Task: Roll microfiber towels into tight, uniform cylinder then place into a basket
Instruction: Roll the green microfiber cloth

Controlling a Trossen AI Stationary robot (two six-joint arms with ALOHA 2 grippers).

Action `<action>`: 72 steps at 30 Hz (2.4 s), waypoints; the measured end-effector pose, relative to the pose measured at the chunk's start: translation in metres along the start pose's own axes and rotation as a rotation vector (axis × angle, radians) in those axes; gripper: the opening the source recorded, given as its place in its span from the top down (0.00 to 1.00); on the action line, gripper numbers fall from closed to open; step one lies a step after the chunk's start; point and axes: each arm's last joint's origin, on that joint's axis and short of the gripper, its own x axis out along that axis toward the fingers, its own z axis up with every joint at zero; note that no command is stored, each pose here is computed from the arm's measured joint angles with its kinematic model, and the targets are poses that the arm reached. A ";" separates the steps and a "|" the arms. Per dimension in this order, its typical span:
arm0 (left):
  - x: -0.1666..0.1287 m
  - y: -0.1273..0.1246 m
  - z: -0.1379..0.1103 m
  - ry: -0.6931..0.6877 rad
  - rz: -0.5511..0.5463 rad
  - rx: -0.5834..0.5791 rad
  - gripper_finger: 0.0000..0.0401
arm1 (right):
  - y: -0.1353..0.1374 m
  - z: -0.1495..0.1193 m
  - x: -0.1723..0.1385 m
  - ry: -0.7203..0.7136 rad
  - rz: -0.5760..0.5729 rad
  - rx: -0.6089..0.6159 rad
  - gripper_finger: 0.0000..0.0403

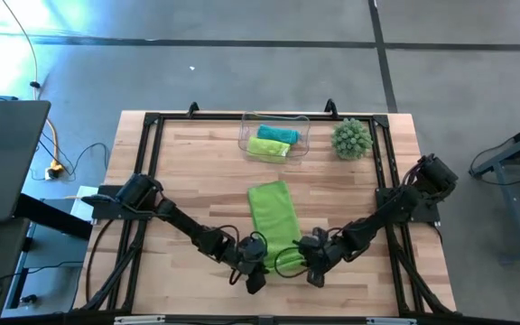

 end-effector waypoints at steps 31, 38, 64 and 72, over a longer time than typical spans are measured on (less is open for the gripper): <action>0.001 0.002 -0.001 0.013 0.002 -0.075 0.98 | 0.028 -0.050 0.012 -0.185 -0.329 -0.883 0.70; 0.001 0.002 -0.001 0.012 0.000 -0.075 0.98 | 0.019 -0.041 0.015 -0.171 -0.347 -0.783 0.69; -0.002 -0.003 0.001 0.036 -0.058 -0.093 0.92 | 0.010 -0.020 0.018 0.000 -0.019 -0.383 0.99; -0.005 -0.005 0.002 0.035 -0.067 -0.097 0.96 | -0.005 0.008 0.006 0.028 0.084 -0.251 0.99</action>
